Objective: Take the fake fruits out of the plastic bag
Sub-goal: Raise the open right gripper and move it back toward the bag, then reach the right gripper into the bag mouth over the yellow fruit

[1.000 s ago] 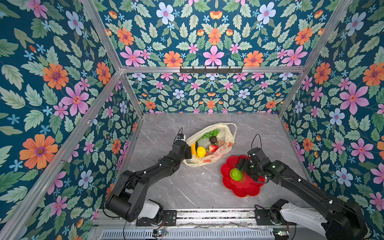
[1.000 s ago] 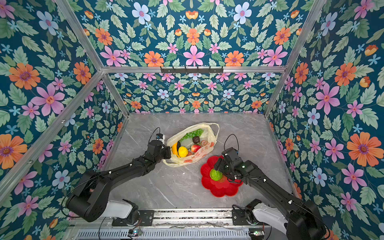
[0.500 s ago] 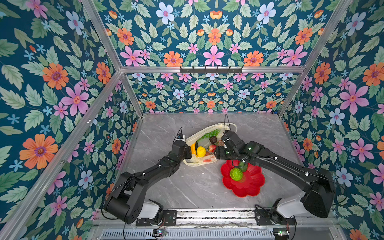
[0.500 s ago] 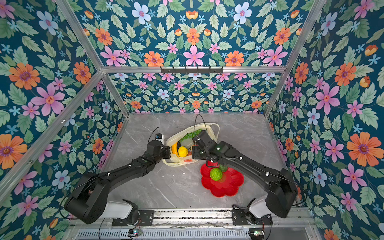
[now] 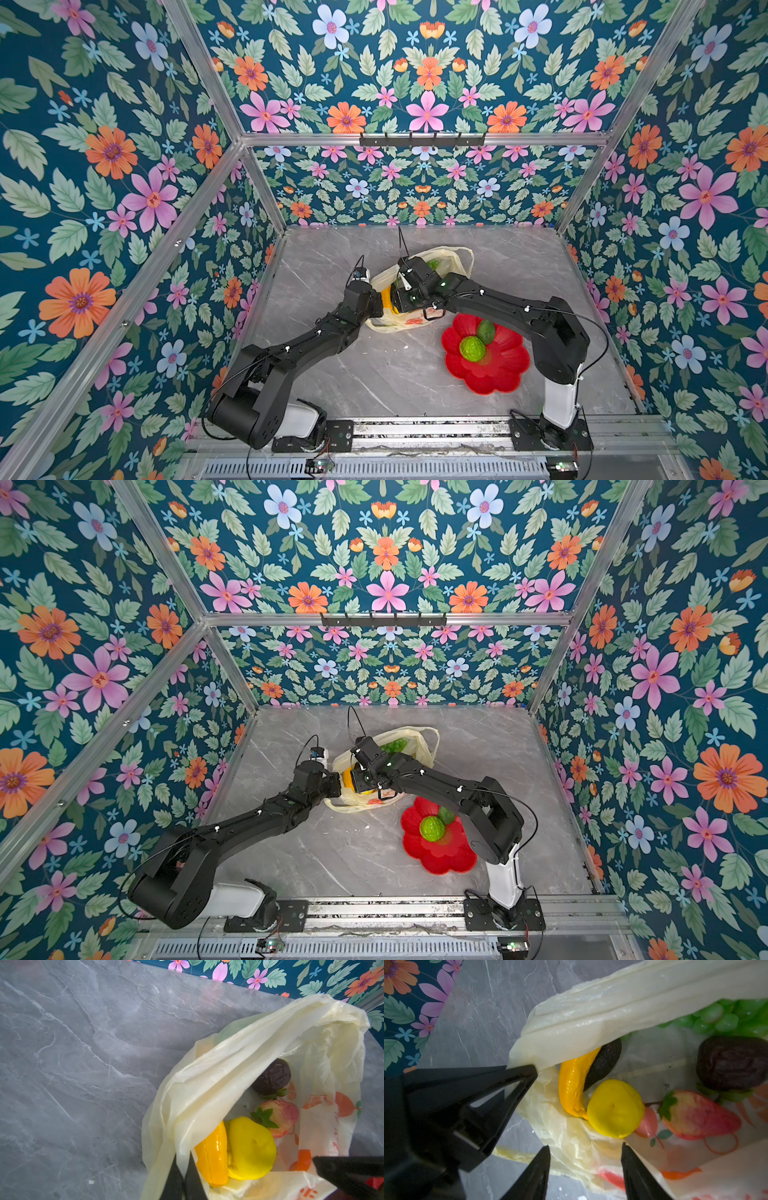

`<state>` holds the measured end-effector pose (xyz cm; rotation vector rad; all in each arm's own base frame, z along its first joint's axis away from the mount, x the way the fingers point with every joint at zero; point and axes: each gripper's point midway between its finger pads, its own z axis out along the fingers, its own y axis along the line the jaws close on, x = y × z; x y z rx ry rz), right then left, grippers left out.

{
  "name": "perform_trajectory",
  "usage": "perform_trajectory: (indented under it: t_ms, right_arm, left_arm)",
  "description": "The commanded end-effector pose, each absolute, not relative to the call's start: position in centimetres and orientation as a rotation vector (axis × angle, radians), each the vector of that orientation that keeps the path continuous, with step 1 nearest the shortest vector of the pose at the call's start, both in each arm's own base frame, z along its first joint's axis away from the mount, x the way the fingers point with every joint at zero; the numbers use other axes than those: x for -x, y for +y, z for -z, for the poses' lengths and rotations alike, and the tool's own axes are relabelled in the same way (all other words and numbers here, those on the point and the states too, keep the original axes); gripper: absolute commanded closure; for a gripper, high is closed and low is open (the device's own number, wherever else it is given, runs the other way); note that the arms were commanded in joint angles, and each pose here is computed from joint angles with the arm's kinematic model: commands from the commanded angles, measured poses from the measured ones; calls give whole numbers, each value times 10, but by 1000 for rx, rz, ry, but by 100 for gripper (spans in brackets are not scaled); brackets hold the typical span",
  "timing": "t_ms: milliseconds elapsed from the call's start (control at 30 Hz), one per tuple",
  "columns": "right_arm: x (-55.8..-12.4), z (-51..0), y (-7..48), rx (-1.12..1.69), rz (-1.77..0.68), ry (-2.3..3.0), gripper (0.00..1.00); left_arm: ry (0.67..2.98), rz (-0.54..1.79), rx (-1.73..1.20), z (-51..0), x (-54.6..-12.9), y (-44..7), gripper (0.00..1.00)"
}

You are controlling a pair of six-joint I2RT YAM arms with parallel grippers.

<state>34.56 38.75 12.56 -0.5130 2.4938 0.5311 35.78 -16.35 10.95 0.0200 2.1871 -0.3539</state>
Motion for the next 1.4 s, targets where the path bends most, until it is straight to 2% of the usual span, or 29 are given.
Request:
perform_trajectory:
  t_ms: [0, 233, 633, 867, 1067, 1367]
  right_arm:
    - [-354, -122, 397, 577, -513, 2455, 43]
    - [-361, -108, 405, 607, -497, 2473, 43]
    - [-370, -78, 377, 581, -240, 2532, 42]
    - [-370, -75, 361, 542, -156, 2535, 35]
    - [-368, -66, 358, 547, -132, 2559, 24]
    - [-373, -75, 348, 536, -22, 2546, 18]
  left_arm:
    - [2181, 351, -8, -111, -359, -162, 93]
    - [2183, 351, -10, -110, -359, -162, 93]
    - [2183, 345, -9, -110, -359, -162, 93]
    - [2188, 352, -12, -109, -360, -163, 93]
    - [2190, 352, -13, -108, -360, -164, 93]
    - [2197, 350, -13, -105, -360, -164, 93]
